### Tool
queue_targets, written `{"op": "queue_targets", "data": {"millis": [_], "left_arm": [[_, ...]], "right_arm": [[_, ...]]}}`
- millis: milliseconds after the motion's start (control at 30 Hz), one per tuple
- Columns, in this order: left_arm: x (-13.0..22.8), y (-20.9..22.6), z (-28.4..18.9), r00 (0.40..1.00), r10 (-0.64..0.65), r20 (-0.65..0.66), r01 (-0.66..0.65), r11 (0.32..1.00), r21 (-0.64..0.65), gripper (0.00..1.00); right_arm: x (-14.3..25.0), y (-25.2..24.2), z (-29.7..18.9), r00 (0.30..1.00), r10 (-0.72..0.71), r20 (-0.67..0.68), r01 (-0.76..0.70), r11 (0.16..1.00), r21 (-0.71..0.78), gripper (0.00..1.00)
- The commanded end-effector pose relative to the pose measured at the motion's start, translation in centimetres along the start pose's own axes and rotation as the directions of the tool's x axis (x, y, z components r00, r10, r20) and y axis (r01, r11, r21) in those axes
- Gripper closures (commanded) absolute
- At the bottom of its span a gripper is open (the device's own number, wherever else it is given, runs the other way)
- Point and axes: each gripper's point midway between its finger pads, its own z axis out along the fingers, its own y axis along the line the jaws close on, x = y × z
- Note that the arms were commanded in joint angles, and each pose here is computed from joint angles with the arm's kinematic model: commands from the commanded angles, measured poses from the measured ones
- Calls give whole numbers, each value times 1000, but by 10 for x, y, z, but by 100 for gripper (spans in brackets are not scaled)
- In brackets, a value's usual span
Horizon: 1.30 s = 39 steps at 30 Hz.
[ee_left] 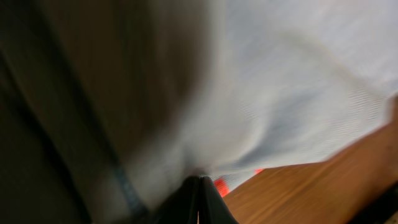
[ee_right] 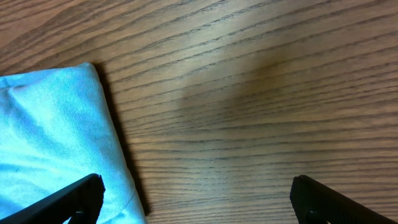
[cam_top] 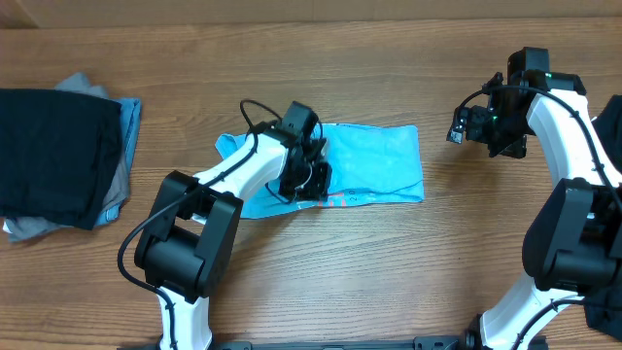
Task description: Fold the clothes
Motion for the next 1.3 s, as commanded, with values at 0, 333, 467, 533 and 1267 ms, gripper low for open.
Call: {"op": "queue_targets", "data": {"millis": [0, 333, 467, 533, 1267], "left_arm": [[12, 21, 12, 999, -31, -26, 29, 997, -72, 96], [-17, -53, -48, 994, 60, 86, -73, 985, 155, 96], [-38, -56, -71, 976, 84, 202, -105, 990, 96, 96], [-43, -50, -70, 972, 75, 223, -91, 994, 63, 96], [-41, -29, -30, 990, 35, 136, -38, 999, 25, 96]], "right_arm": [[-7, 2, -15, 999, -10, 49, 10, 1000, 3, 0], [-7, 2, -15, 999, -10, 49, 10, 1000, 3, 0], [-7, 2, -15, 999, -10, 49, 10, 1000, 3, 0], [-7, 2, -15, 999, -10, 50, 10, 1000, 3, 0], [-7, 2, -15, 999, -10, 49, 10, 1000, 3, 0]]}}
